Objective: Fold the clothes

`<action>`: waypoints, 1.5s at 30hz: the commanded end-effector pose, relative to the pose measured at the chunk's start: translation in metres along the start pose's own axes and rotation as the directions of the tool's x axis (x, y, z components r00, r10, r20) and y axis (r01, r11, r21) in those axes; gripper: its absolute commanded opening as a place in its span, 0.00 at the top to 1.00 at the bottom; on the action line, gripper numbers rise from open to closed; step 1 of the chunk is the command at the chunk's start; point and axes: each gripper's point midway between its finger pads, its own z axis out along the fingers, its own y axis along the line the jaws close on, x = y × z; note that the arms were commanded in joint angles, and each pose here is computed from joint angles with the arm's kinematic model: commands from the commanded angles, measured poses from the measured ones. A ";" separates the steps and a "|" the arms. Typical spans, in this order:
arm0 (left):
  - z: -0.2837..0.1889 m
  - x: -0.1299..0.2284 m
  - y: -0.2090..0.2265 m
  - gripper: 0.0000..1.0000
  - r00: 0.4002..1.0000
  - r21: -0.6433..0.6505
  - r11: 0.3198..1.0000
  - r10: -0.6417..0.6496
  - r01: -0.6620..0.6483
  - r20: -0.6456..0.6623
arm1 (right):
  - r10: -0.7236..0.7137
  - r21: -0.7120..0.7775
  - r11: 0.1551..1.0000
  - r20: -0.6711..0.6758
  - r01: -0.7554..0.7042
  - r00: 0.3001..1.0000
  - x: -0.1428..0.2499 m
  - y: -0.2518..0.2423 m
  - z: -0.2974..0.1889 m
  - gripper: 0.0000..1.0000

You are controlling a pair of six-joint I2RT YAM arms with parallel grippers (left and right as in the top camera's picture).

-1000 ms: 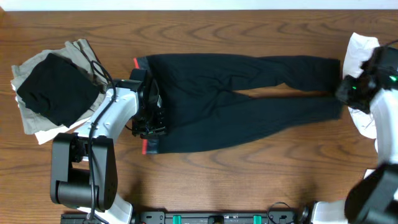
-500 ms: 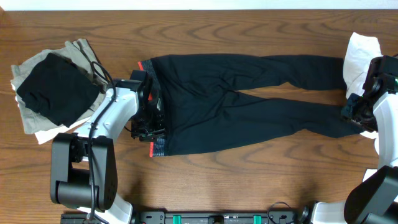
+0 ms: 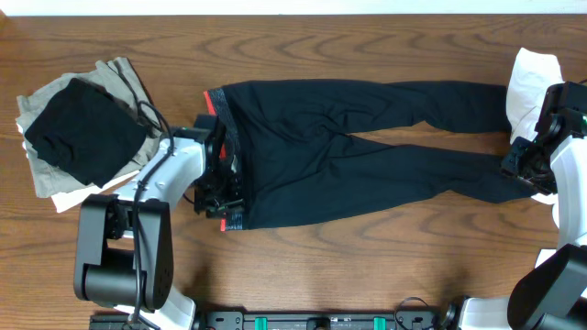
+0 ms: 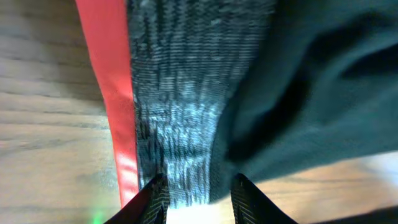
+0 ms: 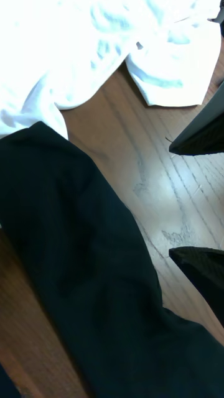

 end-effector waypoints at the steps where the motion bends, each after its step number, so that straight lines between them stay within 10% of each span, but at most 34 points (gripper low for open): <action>1: 0.010 0.005 0.006 0.64 0.999 -0.012 0.999 -0.037 0.037 -0.009 | 0.009 -0.002 1.000 -0.017 -0.009 1.000 0.002 -0.001 0.004 0.53; 14: 0.039 0.014 0.068 0.58 0.977 -0.202 0.956 -0.205 0.212 0.057 | 0.005 -0.016 1.000 -0.028 -0.005 1.000 0.005 0.001 0.003 0.53; 25: 0.019 -0.016 0.132 0.58 0.860 -0.062 0.867 -0.479 0.495 0.178 | -0.021 -0.044 0.999 -0.066 0.018 0.998 0.014 0.005 0.003 0.50; 45: 0.015 -0.024 0.143 0.58 0.835 0.010 0.852 -0.515 0.523 0.195 | 0.023 -0.053 0.998 -0.050 -0.025 0.999 0.032 0.004 0.063 0.38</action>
